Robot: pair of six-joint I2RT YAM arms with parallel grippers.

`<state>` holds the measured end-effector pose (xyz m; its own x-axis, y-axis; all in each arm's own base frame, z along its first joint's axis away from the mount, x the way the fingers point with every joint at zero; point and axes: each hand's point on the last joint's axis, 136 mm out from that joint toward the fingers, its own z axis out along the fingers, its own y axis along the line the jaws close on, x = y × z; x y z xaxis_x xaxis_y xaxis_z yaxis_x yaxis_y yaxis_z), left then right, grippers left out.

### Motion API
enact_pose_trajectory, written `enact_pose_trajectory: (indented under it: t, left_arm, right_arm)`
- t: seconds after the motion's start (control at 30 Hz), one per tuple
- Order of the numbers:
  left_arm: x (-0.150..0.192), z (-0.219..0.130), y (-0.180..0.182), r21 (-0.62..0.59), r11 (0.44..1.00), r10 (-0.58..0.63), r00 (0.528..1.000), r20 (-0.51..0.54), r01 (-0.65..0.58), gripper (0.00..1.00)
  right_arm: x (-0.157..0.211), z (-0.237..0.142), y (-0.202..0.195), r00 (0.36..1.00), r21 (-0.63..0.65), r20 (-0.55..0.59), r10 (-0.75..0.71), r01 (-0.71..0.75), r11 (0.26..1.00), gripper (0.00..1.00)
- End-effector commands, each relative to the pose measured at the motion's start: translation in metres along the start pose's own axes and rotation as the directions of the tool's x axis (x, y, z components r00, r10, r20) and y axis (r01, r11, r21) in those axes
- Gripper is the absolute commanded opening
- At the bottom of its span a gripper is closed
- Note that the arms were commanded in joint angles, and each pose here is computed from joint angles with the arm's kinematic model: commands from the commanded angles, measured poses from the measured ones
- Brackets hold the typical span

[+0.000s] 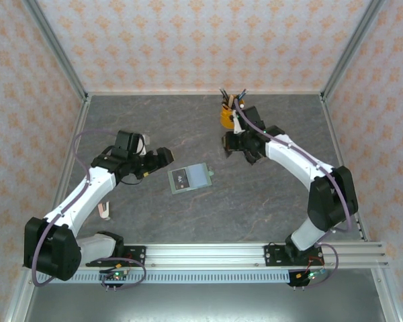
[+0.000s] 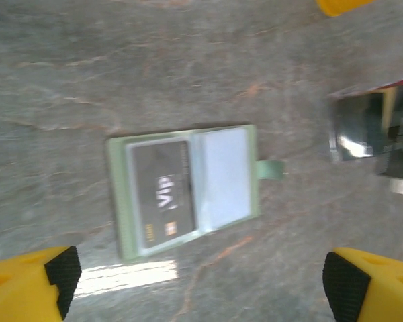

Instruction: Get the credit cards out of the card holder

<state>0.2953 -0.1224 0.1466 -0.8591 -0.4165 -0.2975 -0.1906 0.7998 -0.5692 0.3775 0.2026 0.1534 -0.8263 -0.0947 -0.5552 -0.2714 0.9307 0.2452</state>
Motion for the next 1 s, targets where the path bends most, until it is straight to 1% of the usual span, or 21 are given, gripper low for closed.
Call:
enact_pose_trajectory:
  t: [0.0,0.07,0.2,0.43,0.63,0.87,0.9,0.97]
  left_arm:
    - [-0.002,-0.004,0.026,-0.145,0.989,0.027,0.999,0.018,-0.024,1.0]
    - [-0.002,-0.003,0.03,-0.161,0.987,0.025,1.0,0.019,-0.022,1.0]
    - [-0.002,-0.002,0.034,-0.184,0.983,0.025,1.0,0.016,-0.021,1.0]
    - [0.0,0.004,0.035,-0.173,0.985,0.015,1.0,0.006,-0.014,1.0]
    - [0.005,0.009,0.037,-0.168,0.986,0.003,1.0,-0.013,-0.005,1.0]
    - [0.006,0.012,0.035,-0.155,0.988,-0.005,1.0,-0.022,0.002,1.0]
    - [0.006,0.013,0.035,-0.154,0.988,-0.008,1.0,-0.024,0.004,1.0]
    - [0.008,0.014,0.036,-0.154,0.988,-0.011,0.999,-0.033,0.006,1.0]
  right_arm:
    - [0.012,-0.011,-0.042,0.973,0.211,-0.098,-0.208,0.225,0.951,0.0]
    - [0.013,-0.008,-0.056,0.97,0.233,-0.124,-0.209,0.233,0.944,0.0]
    - [0.011,-0.002,-0.076,0.965,0.235,-0.16,-0.209,0.242,0.941,0.0]
    - [0.012,0.009,-0.087,0.942,0.188,-0.221,-0.254,0.296,0.936,0.0]
    - [0.011,0.021,-0.105,0.943,0.222,-0.241,-0.228,0.283,0.933,0.0]
    - [0.009,0.033,-0.113,0.946,0.237,-0.248,-0.208,0.268,0.934,0.0]
    - [0.011,0.034,-0.113,0.945,0.235,-0.255,-0.206,0.267,0.935,0.02]
    - [0.013,0.036,-0.114,0.944,0.236,-0.268,-0.194,0.26,0.936,0.13]
